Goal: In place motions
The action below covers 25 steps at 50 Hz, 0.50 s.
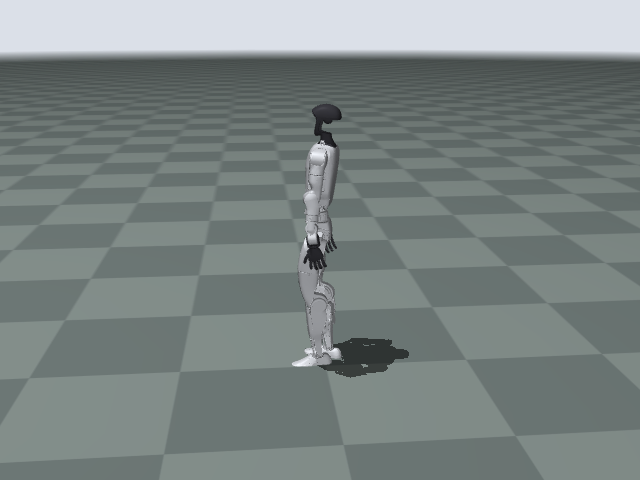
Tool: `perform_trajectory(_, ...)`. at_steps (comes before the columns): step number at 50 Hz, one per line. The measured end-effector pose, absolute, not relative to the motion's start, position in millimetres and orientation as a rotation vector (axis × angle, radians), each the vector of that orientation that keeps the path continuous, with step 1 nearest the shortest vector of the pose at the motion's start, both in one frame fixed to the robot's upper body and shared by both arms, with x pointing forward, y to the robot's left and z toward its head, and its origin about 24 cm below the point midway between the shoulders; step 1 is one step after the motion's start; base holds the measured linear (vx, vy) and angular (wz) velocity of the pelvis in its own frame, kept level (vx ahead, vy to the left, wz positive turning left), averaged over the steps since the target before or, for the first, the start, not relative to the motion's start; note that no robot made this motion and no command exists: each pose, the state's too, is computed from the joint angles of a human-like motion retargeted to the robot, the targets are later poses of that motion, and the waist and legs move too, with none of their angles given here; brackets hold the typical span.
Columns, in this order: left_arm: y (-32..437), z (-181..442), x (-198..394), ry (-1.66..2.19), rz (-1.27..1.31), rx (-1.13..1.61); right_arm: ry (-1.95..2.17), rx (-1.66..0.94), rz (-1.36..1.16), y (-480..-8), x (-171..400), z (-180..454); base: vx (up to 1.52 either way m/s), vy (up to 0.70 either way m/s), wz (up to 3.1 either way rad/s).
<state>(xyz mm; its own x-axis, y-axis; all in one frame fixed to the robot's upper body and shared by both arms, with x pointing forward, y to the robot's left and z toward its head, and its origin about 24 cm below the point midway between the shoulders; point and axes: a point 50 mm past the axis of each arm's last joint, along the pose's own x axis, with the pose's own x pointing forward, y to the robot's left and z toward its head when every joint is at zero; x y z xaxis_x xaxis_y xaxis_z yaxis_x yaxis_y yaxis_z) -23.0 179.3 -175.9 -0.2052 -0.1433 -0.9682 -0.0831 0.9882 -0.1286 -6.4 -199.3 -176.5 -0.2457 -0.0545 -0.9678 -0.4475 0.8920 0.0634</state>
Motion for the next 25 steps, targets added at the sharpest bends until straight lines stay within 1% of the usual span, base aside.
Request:
perform_trajectory(14, 185, -174, -32, 1.823, -0.059, -0.110, 1.755, -0.389, 0.438, -191, 2, -178, 0.01, 0.00, -0.05)
perform_trajectory(25, 184, -175, -24, 1.807, -0.099, -0.110, 1.770, -0.388, 0.431, -193, -1, -178, 0.00, 0.00, 0.00)
